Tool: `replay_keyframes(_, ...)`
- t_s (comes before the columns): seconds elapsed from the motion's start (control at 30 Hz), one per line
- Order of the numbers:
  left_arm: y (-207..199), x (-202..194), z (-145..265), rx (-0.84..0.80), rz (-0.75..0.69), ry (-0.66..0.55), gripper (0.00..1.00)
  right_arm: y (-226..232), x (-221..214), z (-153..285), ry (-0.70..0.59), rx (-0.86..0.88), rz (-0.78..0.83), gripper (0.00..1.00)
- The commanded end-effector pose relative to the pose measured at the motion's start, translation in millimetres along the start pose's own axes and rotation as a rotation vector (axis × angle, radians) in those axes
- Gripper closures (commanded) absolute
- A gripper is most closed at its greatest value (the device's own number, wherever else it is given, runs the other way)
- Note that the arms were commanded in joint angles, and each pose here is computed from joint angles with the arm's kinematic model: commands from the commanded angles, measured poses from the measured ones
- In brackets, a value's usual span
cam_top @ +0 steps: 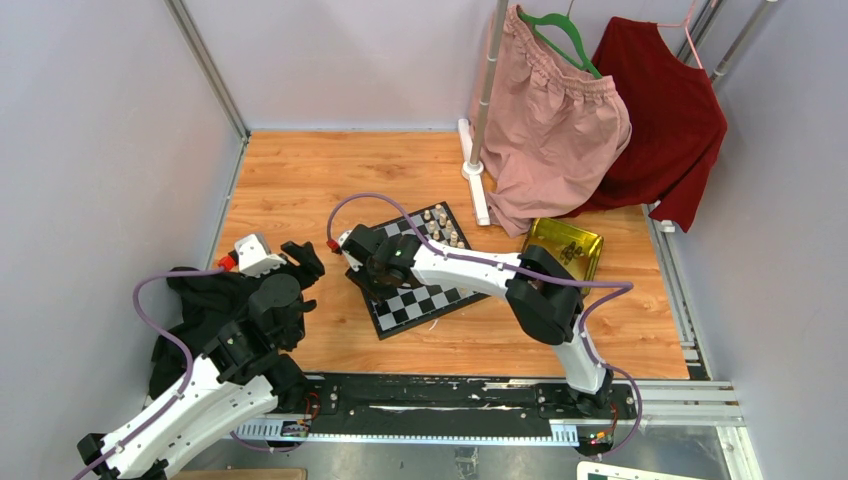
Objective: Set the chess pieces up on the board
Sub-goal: Place the chess piece on the chessboard, then pick up the chess piece from the storage box.
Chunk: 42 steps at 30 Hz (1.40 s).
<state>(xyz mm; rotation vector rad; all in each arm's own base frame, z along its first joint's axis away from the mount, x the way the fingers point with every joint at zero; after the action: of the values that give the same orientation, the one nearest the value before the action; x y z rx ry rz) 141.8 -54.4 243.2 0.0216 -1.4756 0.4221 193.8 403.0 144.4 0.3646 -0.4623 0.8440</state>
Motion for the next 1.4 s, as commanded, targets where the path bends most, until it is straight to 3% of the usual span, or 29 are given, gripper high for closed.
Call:
replay_keyframes(0.0, 3, 2, -1, 0.037, 0.024, -0.025, 0.35, 5, 1, 4, 0.002, -0.014, 0.027, 0.65)
replay_keyframes(0.7, 6, 7, 1, 0.051, 0.017, -0.026, 0.32, 8, 5, 57, -0.101, -0.028, 0.038, 0.65)
replay_keyframes(0.9, 4, 15, 2, 0.038, 0.022, -0.036, 0.18, -3, -1, 84, -0.167, -0.114, 0.023, 0.62)
replay_keyframes(1.1, -5, 22, 0, 0.024, 0.034, -0.047, 0.01, -46, -13, 127, -0.271, -0.329, -0.095, 0.51)
replay_keyframes(1.37, -33, 15, -12, -0.036, 0.031, -0.027, 0.0, -153, -55, 170, -0.326, -0.534, -0.474, 0.5)
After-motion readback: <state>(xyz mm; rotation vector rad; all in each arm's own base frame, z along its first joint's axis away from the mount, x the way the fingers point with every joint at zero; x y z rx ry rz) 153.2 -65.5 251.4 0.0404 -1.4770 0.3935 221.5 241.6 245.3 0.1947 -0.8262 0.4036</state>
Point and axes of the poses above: each gripper's point midway between its finger pads, its own z axis back along the fingers, its own y axis along the line the jaws close on, x = y × z, the point moved 9 cm from there along z, back along the fingers, and after that the axes turned 8 degrees about -z, right-handed, at the moved point
